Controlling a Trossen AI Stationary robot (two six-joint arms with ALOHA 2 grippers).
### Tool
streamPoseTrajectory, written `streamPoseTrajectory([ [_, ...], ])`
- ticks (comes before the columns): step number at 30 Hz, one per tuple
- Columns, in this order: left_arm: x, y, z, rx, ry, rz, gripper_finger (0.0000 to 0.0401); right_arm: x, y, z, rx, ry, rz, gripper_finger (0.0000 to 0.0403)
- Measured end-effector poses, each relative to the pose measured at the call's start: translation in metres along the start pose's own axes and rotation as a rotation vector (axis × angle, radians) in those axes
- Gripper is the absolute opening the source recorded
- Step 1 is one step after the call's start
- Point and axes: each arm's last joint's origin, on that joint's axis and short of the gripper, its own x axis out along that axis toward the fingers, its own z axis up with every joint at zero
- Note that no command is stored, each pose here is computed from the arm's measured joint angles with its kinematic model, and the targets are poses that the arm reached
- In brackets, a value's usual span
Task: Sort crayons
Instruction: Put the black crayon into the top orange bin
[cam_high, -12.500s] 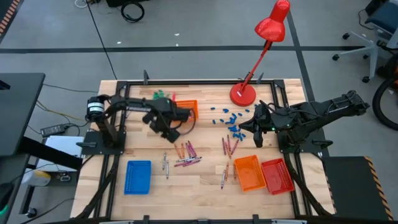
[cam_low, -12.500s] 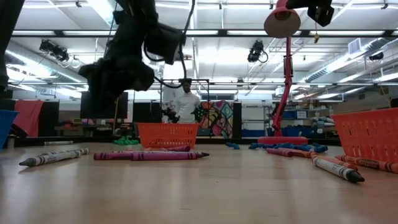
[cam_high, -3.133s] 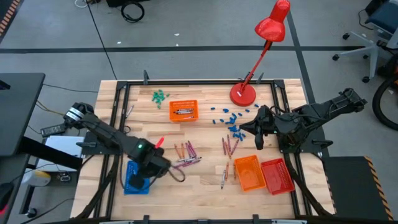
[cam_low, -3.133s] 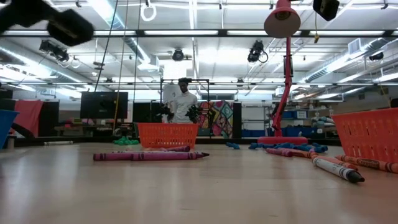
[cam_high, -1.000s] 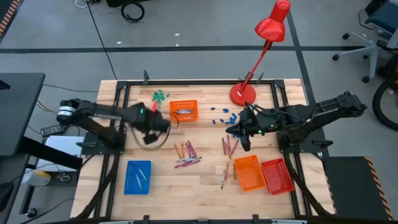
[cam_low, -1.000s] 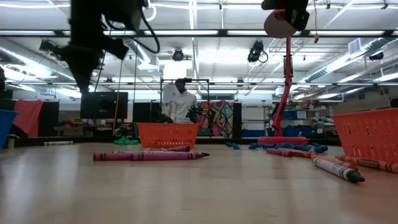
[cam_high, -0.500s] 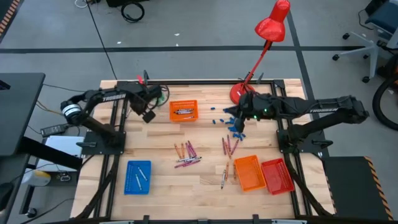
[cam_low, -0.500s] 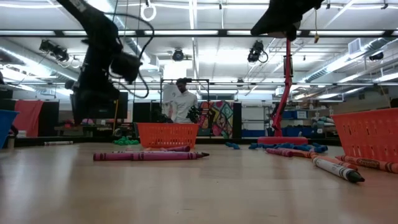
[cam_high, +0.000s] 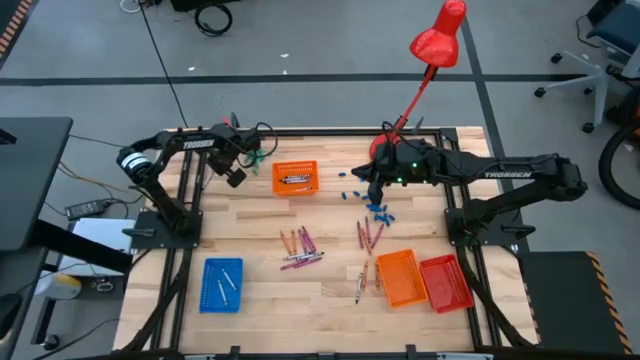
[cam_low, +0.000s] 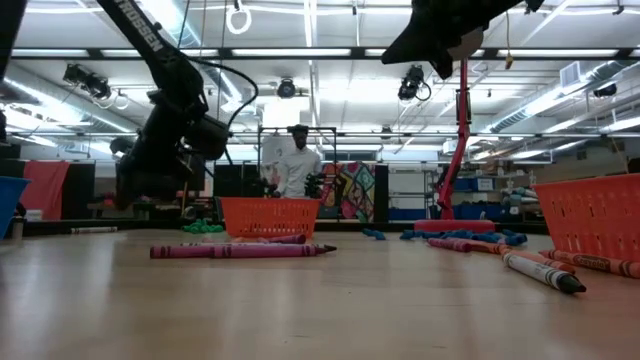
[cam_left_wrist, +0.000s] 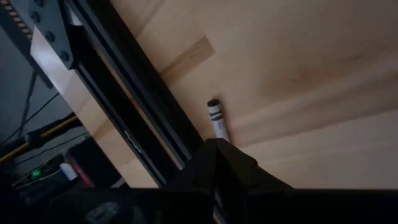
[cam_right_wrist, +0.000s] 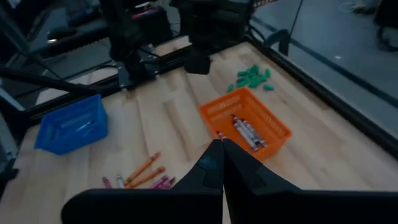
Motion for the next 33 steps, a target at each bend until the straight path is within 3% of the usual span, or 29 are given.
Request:
streamPoseTrajectory([
  [4, 0.007, -0.002, 0.003, 0.014, 0.019, 0.050, 0.0016, 0.006, 0.002, -0.003, 0.016, 0.024, 0.032, 0.0007],
  [13, 0.022, 0.001, 0.007, 0.048, 0.086, 0.051, 0.0016, 0.007, 0.003, -0.002, 0.034, 0.021, 0.056, 0.0007],
  [33, 0.032, 0.003, 0.006, 0.107, 0.119, -0.038, 0.0016, 0.007, 0.004, 0.001, 0.055, -0.010, 0.076, 0.0007],
])
